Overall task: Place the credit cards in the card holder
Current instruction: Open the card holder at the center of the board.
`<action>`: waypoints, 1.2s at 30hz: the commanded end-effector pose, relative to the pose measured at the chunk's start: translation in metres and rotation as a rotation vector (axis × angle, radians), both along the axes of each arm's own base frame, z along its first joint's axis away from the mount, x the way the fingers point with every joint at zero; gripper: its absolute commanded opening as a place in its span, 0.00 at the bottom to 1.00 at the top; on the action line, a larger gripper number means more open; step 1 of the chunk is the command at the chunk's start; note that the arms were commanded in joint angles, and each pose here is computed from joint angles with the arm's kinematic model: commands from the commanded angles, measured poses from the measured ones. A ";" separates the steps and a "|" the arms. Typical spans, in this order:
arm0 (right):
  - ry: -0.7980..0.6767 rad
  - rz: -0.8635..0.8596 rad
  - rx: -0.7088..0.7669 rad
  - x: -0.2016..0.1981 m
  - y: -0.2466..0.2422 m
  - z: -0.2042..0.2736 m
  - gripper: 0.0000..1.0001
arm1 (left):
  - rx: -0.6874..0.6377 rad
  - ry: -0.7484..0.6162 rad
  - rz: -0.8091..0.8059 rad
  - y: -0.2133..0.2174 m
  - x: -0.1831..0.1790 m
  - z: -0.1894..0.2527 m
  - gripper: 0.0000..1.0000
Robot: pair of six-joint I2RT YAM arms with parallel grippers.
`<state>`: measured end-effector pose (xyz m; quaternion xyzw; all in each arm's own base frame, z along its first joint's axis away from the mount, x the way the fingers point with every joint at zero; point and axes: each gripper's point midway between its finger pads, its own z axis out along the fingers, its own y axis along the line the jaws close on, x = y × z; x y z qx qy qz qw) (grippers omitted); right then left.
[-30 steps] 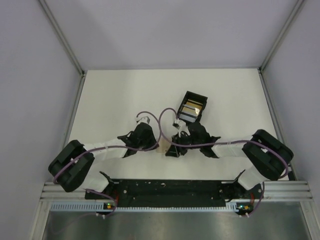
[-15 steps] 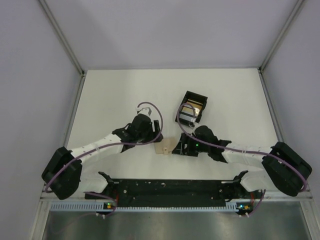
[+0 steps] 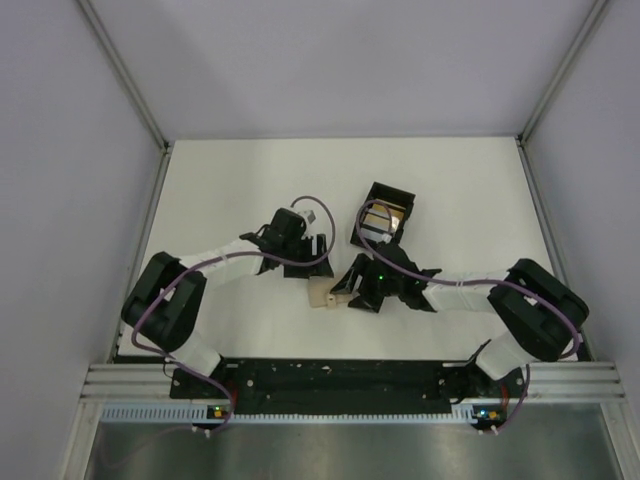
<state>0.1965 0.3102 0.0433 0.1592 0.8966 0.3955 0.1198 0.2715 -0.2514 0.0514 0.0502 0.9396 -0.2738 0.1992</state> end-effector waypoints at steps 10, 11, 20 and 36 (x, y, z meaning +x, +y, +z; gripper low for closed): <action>-0.119 -0.001 0.044 0.063 0.023 0.031 0.68 | -0.079 0.103 0.072 0.016 -0.052 -0.013 0.68; -0.128 0.011 0.039 0.066 0.023 0.030 0.68 | -0.079 0.110 0.078 0.017 -0.055 -0.014 0.68; -0.221 0.238 -0.004 0.093 0.042 0.047 0.68 | -0.135 0.103 0.078 0.004 -0.065 0.001 0.64; -0.482 0.000 -0.495 0.204 -0.106 0.116 0.70 | 0.007 -0.088 0.159 0.027 -0.028 0.051 0.72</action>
